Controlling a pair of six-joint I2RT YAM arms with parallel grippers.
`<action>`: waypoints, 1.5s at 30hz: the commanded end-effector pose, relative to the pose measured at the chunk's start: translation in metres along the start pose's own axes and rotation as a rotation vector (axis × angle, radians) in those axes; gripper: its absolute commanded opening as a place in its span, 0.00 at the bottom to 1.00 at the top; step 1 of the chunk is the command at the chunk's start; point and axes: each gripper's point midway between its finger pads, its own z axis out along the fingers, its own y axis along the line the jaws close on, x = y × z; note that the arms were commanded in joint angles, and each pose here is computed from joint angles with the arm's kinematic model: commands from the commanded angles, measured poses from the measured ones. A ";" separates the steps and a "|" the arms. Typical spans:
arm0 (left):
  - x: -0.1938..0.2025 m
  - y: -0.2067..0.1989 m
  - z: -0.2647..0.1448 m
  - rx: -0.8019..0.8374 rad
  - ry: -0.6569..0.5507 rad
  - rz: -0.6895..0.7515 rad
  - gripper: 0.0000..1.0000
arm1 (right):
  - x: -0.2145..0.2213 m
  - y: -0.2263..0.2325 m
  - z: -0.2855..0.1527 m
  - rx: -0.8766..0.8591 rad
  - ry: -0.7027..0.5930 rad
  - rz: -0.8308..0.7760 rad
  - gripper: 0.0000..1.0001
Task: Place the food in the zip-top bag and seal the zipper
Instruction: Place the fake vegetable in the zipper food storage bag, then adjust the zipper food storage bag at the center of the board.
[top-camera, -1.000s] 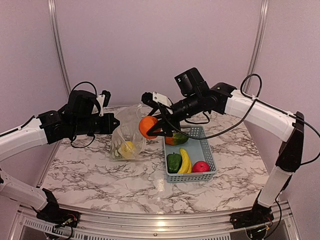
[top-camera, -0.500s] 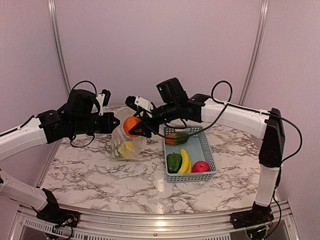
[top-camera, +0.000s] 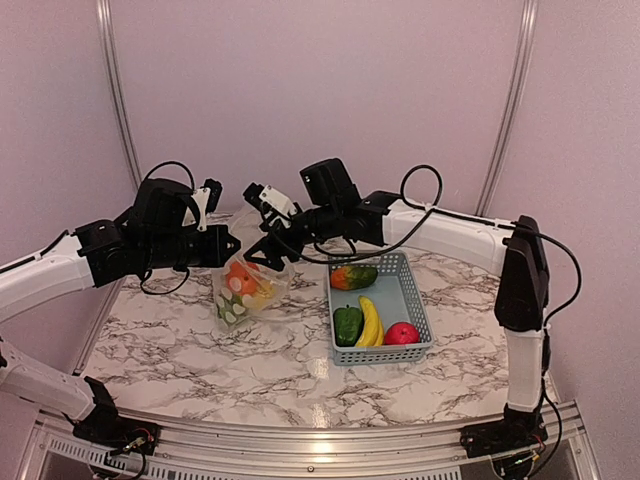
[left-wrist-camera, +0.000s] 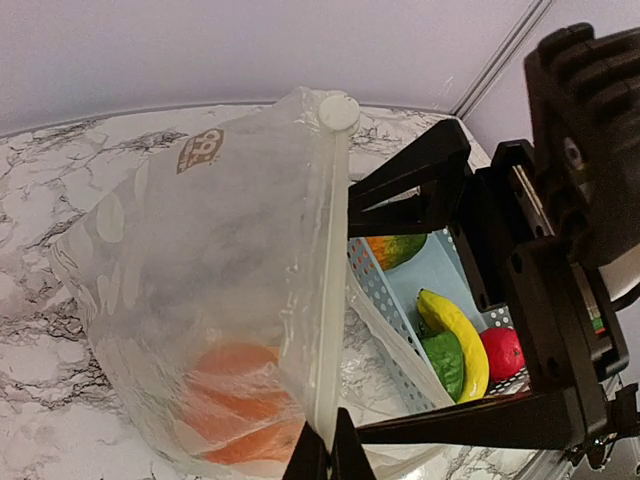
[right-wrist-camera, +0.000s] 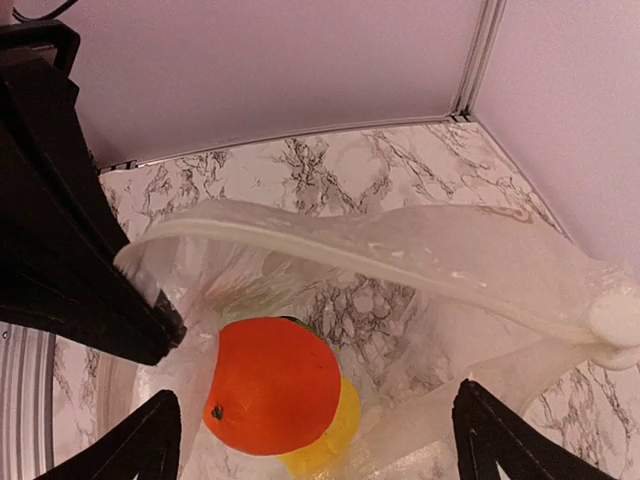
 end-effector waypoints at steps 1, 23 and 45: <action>-0.009 -0.003 -0.010 0.011 -0.030 0.018 0.00 | -0.040 0.026 -0.053 -0.076 -0.082 -0.005 0.91; -0.006 -0.001 -0.001 -0.009 -0.019 0.041 0.00 | 0.081 -0.019 -0.079 -0.107 0.144 0.235 0.75; -0.030 0.006 -0.017 -0.044 -0.136 -0.045 0.00 | 0.065 0.004 -0.066 -0.193 0.097 0.361 0.51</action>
